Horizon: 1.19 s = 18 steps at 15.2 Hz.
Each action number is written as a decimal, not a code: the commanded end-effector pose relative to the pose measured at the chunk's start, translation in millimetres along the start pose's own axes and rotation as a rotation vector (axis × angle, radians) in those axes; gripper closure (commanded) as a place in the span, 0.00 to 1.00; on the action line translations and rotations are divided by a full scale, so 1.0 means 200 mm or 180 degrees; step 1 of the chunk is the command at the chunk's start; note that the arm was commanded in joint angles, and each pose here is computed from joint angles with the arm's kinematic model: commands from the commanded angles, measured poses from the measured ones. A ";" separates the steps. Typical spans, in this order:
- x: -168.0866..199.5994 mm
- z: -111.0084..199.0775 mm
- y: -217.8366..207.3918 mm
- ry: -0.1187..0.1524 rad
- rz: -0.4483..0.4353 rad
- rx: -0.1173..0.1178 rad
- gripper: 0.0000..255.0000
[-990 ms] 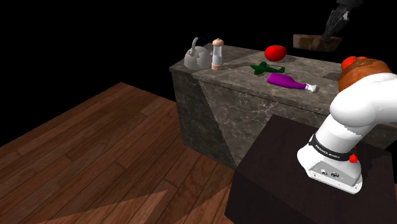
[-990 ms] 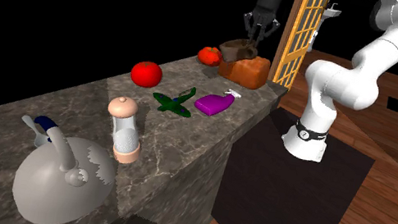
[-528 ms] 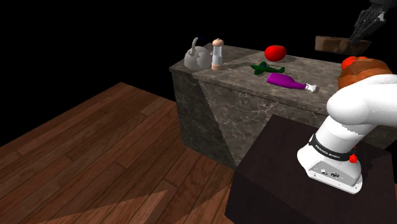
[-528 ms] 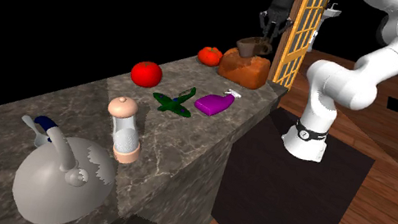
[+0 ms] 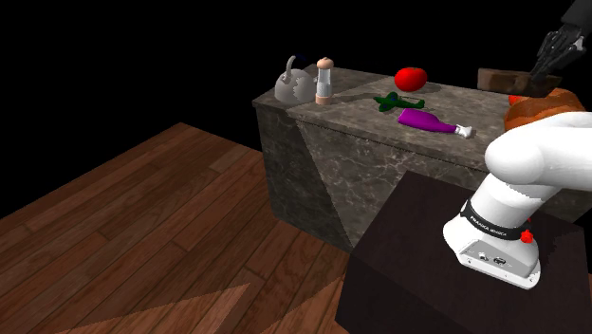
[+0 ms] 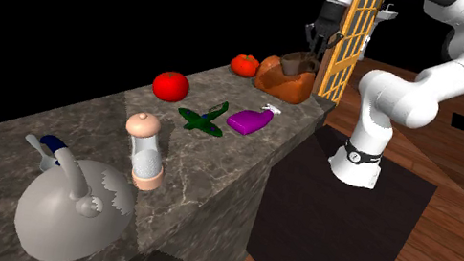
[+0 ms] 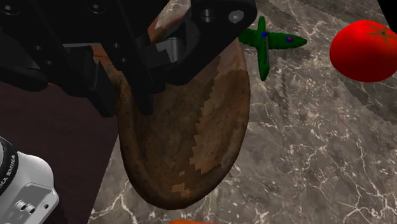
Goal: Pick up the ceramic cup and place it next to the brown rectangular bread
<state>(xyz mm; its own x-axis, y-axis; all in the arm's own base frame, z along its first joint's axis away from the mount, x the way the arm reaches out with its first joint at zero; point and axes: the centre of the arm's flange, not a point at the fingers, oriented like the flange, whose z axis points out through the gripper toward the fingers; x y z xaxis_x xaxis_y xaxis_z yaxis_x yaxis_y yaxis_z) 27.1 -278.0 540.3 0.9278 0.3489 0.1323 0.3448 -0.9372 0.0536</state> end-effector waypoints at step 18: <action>-0.07 0.50 -0.03 0.0001 -0.0001 -0.0003 1.00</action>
<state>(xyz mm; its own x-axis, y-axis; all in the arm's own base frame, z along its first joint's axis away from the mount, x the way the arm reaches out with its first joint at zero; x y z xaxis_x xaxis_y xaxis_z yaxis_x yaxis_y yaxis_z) 25.7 -276.7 446.2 0.9277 0.3491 0.1325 0.3450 -0.9371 0.0538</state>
